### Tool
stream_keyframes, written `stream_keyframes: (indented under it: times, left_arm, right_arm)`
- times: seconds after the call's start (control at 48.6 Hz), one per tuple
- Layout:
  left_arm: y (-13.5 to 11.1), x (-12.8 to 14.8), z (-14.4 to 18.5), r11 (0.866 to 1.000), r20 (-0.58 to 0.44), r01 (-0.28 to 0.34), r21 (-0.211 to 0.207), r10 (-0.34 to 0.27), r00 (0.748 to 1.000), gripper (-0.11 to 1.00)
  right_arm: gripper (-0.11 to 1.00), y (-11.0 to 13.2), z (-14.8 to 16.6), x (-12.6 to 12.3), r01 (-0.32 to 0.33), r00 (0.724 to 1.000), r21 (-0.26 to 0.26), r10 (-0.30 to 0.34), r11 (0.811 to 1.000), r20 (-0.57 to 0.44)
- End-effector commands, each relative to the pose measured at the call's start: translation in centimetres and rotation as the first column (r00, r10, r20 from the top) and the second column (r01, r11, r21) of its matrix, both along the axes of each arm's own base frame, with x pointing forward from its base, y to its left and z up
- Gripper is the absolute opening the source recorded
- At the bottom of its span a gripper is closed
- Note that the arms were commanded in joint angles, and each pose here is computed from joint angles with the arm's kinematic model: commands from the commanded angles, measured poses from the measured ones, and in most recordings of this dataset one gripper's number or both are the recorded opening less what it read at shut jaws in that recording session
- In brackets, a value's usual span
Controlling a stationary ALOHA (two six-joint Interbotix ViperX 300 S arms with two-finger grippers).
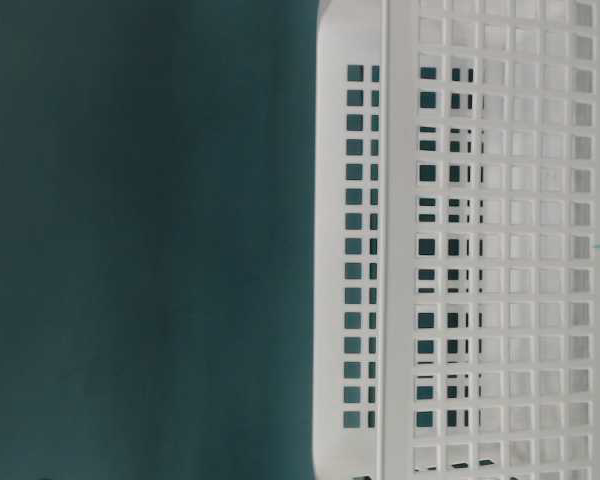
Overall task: Lift the white basket with both hands.
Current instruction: 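Move both grippers inward toward the left and right rims of the basket, then lower both open grippers over the basket's side rims and close them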
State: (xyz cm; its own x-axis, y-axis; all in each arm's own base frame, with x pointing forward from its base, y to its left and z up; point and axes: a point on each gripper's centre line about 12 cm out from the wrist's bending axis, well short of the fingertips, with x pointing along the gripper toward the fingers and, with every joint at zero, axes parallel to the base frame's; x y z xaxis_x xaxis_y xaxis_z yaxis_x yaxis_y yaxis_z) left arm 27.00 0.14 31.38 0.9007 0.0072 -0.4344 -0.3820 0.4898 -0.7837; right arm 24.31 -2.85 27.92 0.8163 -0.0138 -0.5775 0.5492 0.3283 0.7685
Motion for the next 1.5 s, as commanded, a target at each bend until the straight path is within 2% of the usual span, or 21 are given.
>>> stream_keyframes:
  times: [0.0, 0.103, 0.267, 0.329, 0.411, 0.432, 0.494, 0.555, 0.658, 0.782, 0.905, 1.07, 1.111, 1.172, 1.255, 1.316, 1.419, 1.481]
  left_arm:
    - [0.2, 0.8, 0.1, 0.999, -0.058, -0.026, -0.029, 0.024, 0.998, -0.03]
    - [0.3, 1.1, -0.5, 0.995, -0.155, -0.068, -0.078, 0.055, 0.986, -0.03]
    - [0.3, 1.8, -1.2, 0.992, -0.305, -0.097, -0.086, 0.067, 0.950, -0.03]
    - [0.4, 2.1, -1.6, 0.991, -0.382, -0.108, -0.079, 0.070, 0.921, -0.03]
    - [0.4, 2.3, -2.2, 0.991, -0.488, -0.119, -0.067, 0.071, 0.870, -0.03]
    - [0.4, 2.3, -2.4, 0.991, -0.523, -0.120, -0.062, 0.071, 0.850, -0.03]
    - [0.4, 2.5, -2.7, 0.991, -0.574, -0.125, -0.054, 0.072, 0.816, -0.03]
    - [0.5, 2.8, -2.8, 0.991, -0.602, -0.128, -0.045, 0.076, 0.795, -0.03]
    - [0.8, 3.0, -2.8, 0.990, -0.609, -0.132, -0.040, 0.081, 0.789, -0.03]
    - [0.9, 2.9, -3.0, 0.990, -0.618, -0.137, -0.041, 0.083, 0.782, -0.03]
    - [1.3, 2.7, -2.9, 0.987, -0.619, -0.156, -0.042, 0.097, 0.780, -0.03]
    - [2.0, 2.9, -2.8, 0.984, -0.614, -0.172, -0.041, 0.112, 0.781, -0.03]
    - [2.1, 2.8, -2.8, 0.984, -0.614, -0.173, -0.040, 0.112, 0.781, -0.02]
    - [2.1, 2.7, -3.0, 0.984, -0.615, -0.173, -0.040, 0.112, 0.780, 0.01]
    - [2.1, 2.5, -3.0, 0.983, -0.609, -0.176, -0.041, 0.115, 0.785, 0.09]
    - [2.1, 2.3, -3.2, 0.982, -0.610, -0.182, -0.045, 0.117, 0.783, 0.21]
    - [2.1, 2.3, -3.6, 0.980, -0.624, -0.194, -0.046, 0.124, 0.772, 0.51]
    - [2.2, 2.4, -3.9, 0.974, -0.630, -0.221, -0.058, 0.136, 0.764, 0.70]
  right_arm:
    - [0.00, -0.1, -0.1, 1.0, 0.001, 0.994, 0.053, 0.005, 0.999, -0.107]
    - [0.00, 0.2, -0.5, 1.3, -0.009, 0.969, 0.095, 0.032, 0.995, -0.244]
    - [0.00, 0.3, -1.3, 1.9, -0.004, 0.890, 0.154, 0.073, 0.988, -0.450]
    - [0.00, 0.2, -1.5, 2.3, -0.010, 0.857, 0.161, 0.092, 0.987, -0.508]
    - [0.00, 0.1, -1.8, 3.0, -0.021, 0.804, 0.169, 0.117, 0.985, -0.583]
    - [0.00, 0.0, -1.8, 3.2, -0.025, 0.794, 0.167, 0.121, 0.986, -0.596]
    - [0.00, -0.3, -1.7, 3.8, -0.042, 0.766, 0.151, 0.128, 0.988, -0.629]
    - [0.00, -0.8, -1.6, 4.4, -0.057, 0.764, 0.121, 0.121, 0.991, -0.634]
    - [0.01, -1.3, -1.5, 4.9, -0.068, 0.769, 0.080, 0.103, 0.994, -0.631]
    - [0.09, -1.6, -1.6, 4.7, -0.063, 0.761, 0.064, 0.089, 0.996, -0.642]
    - [0.35, -2.0, -1.7, 4.5, -0.030, 0.755, 0.071, 0.070, 0.997, -0.652]
    - [0.81, -2.5, -2.1, 4.6, 0.077, 0.745, 0.073, -0.009, 0.994, -0.667]
    - [0.88, -2.4, -2.3, 4.6, 0.095, 0.741, 0.068, -0.025, 0.993, -0.671]
    - [0.90, -2.3, -2.6, 4.7, 0.119, 0.742, 0.057, -0.050, 0.991, -0.669]
    - [0.88, -2.3, -3.0, 4.8, 0.154, 0.752, 0.049, -0.085, 0.987, -0.654]
    - [0.88, -2.2, -3.3, 5.0, 0.188, 0.763, 0.048, -0.115, 0.981, -0.636]
    - [0.88, -1.8, -4.0, 5.2, 0.224, 0.775, 0.044, -0.151, 0.974, -0.614]
    - [0.88, -1.7, -4.4, 5.2, 0.238, 0.776, 0.036, -0.168, 0.971, -0.608]
